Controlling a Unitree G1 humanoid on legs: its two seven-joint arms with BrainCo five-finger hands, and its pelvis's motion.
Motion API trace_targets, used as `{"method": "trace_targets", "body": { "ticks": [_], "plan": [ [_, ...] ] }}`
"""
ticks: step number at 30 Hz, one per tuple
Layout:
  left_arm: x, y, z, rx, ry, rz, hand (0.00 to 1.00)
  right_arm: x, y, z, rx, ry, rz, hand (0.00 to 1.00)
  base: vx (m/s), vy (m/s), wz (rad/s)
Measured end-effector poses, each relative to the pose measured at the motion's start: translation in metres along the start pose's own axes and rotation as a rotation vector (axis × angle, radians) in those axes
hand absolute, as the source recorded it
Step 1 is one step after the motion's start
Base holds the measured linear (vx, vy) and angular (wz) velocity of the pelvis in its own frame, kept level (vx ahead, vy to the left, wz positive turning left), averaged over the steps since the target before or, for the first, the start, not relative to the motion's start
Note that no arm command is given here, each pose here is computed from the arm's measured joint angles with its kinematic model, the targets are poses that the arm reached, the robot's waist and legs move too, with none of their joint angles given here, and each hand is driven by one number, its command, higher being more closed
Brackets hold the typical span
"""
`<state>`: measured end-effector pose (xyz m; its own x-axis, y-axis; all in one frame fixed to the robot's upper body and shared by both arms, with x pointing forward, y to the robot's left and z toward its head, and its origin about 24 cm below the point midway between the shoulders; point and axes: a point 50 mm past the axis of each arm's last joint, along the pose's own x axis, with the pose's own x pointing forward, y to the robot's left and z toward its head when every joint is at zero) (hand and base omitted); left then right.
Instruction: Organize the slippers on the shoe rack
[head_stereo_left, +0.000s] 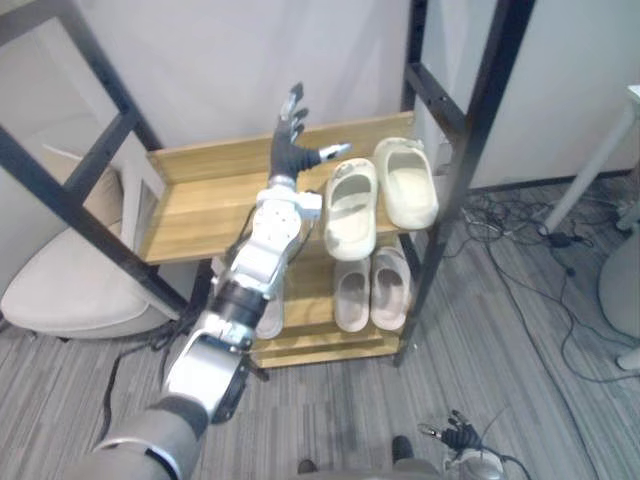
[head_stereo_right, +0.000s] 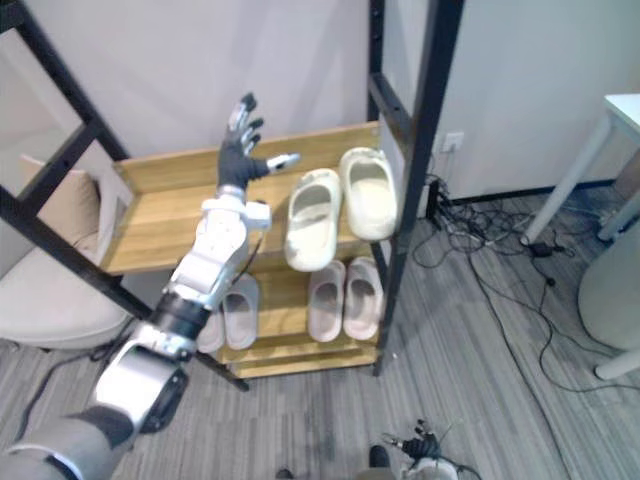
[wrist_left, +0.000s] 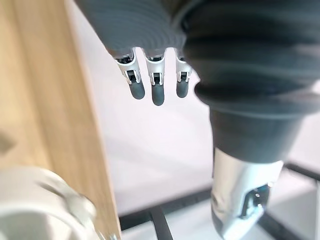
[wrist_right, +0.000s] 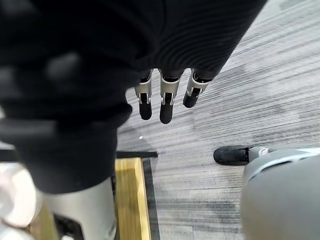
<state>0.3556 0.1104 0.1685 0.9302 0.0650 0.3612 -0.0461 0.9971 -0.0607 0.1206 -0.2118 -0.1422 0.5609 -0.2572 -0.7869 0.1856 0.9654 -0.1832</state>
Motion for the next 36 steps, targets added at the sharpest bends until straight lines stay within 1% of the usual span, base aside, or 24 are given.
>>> {"method": "trace_targets", "body": {
  "ticks": [1,6,11,15,17,20,28,36],
  "plan": [
    [-0.009,0.007,-0.004,-0.03,0.007,0.026,0.0,0.0,0.004,0.0,0.006,0.002,0.01,0.0,0.0,0.0,0.0],
    [-0.033,0.014,-0.011,-0.074,0.003,0.032,0.0,0.001,0.013,0.005,0.005,-0.01,0.033,0.0,0.0,-0.006,0.0],
    [-0.054,0.006,-0.029,-0.096,0.08,-0.04,0.0,0.002,0.019,0.002,0.008,0.01,0.045,0.0,0.0,0.0,0.0],
    [-0.064,0.003,-0.04,-0.104,0.128,-0.066,0.0,0.002,0.023,0.005,0.013,0.004,0.05,0.0,0.0,0.0,0.0],
    [-0.069,-0.004,-0.047,-0.104,0.162,-0.101,0.0,0.002,0.024,0.006,0.014,0.001,0.048,0.0,-0.02,-0.004,0.01],
    [-0.078,-0.011,-0.059,-0.122,0.217,-0.114,0.0,0.002,0.028,0.007,0.0,-0.003,0.061,0.0,0.0,0.0,0.0],
    [-0.085,-0.024,-0.065,-0.123,0.245,-0.187,0.0,0.002,0.028,0.001,-0.006,0.028,0.054,0.0,0.0,0.0,0.0],
    [-0.084,-0.028,-0.069,-0.113,0.257,-0.205,0.0,0.001,0.031,0.0,-0.007,0.03,0.056,0.0,0.0,0.0,0.0]
  ]
}}
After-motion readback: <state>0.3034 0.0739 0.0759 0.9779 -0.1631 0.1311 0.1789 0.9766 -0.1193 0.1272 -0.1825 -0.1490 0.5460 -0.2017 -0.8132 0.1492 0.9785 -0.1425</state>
